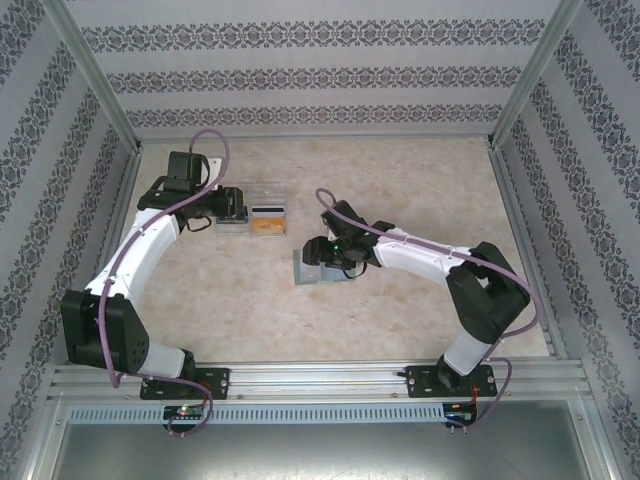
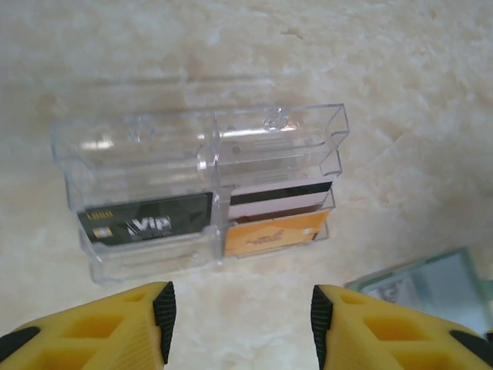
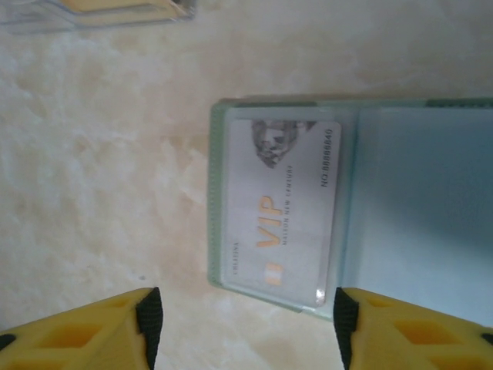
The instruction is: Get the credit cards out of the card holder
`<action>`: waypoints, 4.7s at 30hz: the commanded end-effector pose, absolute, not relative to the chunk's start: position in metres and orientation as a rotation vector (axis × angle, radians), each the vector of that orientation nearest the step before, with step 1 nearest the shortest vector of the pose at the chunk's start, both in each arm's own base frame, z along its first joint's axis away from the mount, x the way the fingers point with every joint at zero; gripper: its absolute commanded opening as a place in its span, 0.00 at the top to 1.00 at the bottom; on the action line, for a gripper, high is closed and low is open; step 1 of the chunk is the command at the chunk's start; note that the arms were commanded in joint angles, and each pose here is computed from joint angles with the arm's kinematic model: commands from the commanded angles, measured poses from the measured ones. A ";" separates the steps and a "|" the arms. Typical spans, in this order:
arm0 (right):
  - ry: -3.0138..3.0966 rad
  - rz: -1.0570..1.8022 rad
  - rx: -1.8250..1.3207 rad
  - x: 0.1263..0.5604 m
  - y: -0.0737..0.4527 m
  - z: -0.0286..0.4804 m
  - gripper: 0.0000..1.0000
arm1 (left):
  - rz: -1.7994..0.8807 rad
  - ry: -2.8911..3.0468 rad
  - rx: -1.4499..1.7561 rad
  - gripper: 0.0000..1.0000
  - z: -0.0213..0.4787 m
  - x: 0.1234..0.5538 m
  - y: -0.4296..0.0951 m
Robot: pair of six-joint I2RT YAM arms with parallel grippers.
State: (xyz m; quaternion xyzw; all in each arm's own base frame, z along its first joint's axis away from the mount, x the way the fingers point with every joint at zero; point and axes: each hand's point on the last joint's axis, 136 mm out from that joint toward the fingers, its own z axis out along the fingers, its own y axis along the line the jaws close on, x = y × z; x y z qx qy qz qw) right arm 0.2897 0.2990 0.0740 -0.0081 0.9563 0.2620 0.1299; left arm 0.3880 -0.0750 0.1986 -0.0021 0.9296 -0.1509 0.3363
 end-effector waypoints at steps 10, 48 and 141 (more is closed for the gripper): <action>2.866 0.788 -0.025 0.306 0.310 0.034 0.54 | -0.734 2.595 -0.423 0.45 0.143 0.350 -0.103; 2.756 1.011 0.232 0.330 0.309 0.035 0.75 | -0.795 2.894 -0.278 0.78 0.050 0.342 -0.225; 2.744 1.144 0.204 0.313 0.306 0.024 0.75 | -0.486 3.084 -0.190 1.00 -0.006 0.311 -0.209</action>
